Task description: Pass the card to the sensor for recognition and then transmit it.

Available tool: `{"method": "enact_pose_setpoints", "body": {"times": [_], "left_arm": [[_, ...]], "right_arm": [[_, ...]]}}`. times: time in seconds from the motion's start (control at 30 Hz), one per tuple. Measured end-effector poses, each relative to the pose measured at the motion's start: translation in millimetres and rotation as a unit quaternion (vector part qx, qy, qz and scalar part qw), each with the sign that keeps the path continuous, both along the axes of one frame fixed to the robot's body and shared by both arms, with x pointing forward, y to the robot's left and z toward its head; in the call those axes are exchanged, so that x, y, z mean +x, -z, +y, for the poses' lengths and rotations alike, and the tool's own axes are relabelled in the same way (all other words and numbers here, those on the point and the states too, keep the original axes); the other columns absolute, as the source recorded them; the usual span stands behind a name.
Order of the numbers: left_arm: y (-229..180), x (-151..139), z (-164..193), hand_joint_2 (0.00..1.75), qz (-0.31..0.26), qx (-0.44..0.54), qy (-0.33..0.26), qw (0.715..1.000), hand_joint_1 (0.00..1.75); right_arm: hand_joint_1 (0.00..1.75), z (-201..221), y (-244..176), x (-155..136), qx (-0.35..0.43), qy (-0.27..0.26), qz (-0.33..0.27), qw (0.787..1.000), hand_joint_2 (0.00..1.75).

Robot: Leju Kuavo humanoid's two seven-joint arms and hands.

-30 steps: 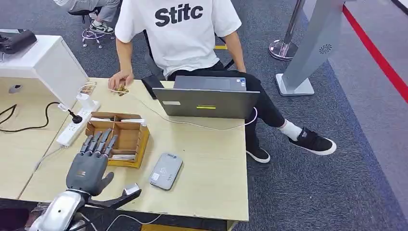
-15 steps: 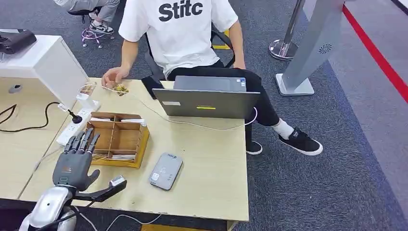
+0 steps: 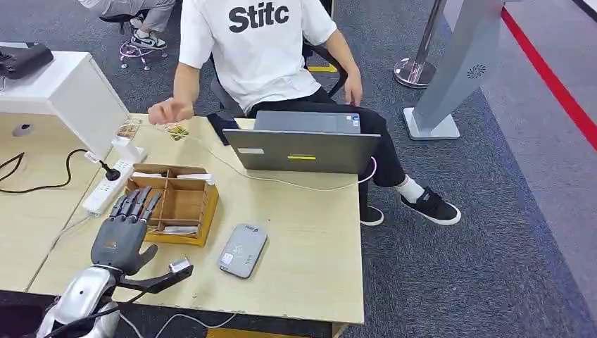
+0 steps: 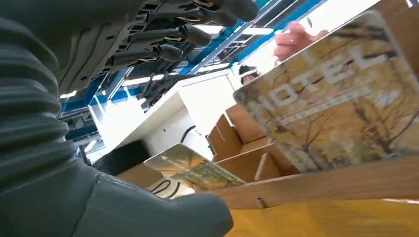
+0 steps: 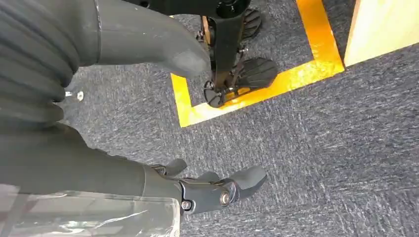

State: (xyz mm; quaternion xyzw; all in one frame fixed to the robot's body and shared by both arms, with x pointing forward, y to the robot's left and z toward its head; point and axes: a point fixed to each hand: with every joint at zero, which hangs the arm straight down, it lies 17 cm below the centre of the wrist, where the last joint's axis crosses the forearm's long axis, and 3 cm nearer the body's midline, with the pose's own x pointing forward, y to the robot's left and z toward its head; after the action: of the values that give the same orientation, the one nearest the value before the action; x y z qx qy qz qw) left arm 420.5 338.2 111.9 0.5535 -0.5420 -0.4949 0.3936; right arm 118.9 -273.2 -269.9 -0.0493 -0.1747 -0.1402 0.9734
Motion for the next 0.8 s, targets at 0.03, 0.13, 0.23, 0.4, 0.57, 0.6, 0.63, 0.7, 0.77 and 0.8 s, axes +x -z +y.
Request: {"method": "enact_pose_setpoints", "body": {"times": [0.03,0.13,0.23,0.4,0.57,0.6,0.63,0.7,0.77,0.8], "left_arm": [[0,1,-2,1.75,0.000,-0.001,0.002,1.000,0.00],[0,3,-7,1.75,-0.001,-0.003,0.008,1.000,0.00],[0,5,-11,1.75,0.000,-0.004,0.012,1.000,0.00],[6,5,-18,1.75,0.007,-0.005,0.019,1.000,0.00],[11,4,-22,1.75,0.014,-0.009,0.023,1.000,0.00],[13,4,-23,1.75,0.015,-0.009,0.025,1.000,0.00],[14,4,-24,1.75,0.016,-0.009,0.027,0.999,0.00],[16,4,-26,1.75,0.019,-0.009,0.030,0.999,0.02],[17,3,-28,1.75,0.020,-0.009,0.031,0.999,1.75],[17,3,-28,1.75,0.021,-0.011,0.031,0.999,1.75]], "right_arm": [[0.00,0,0,0,0.000,-0.001,-0.001,1.000,1.75],[0.00,0,-1,1,0.000,-0.001,-0.004,1.000,1.75],[0.00,0,-1,2,0.001,-0.001,-0.005,1.000,1.75],[0.00,0,0,1,-0.003,-0.007,-0.003,1.000,1.75],[0.00,0,0,1,-0.003,-0.007,-0.003,1.000,1.75],[0.00,0,0,1,-0.003,-0.007,-0.003,1.000,1.75],[0.00,-1,0,1,-0.003,-0.007,-0.003,1.000,1.75],[0.00,-1,0,1,-0.004,-0.007,-0.003,1.000,1.75],[0.00,-2,0,1,-0.004,-0.007,-0.003,1.000,1.75],[0.00,-2,0,1,-0.005,-0.007,-0.003,1.000,1.75]]}}
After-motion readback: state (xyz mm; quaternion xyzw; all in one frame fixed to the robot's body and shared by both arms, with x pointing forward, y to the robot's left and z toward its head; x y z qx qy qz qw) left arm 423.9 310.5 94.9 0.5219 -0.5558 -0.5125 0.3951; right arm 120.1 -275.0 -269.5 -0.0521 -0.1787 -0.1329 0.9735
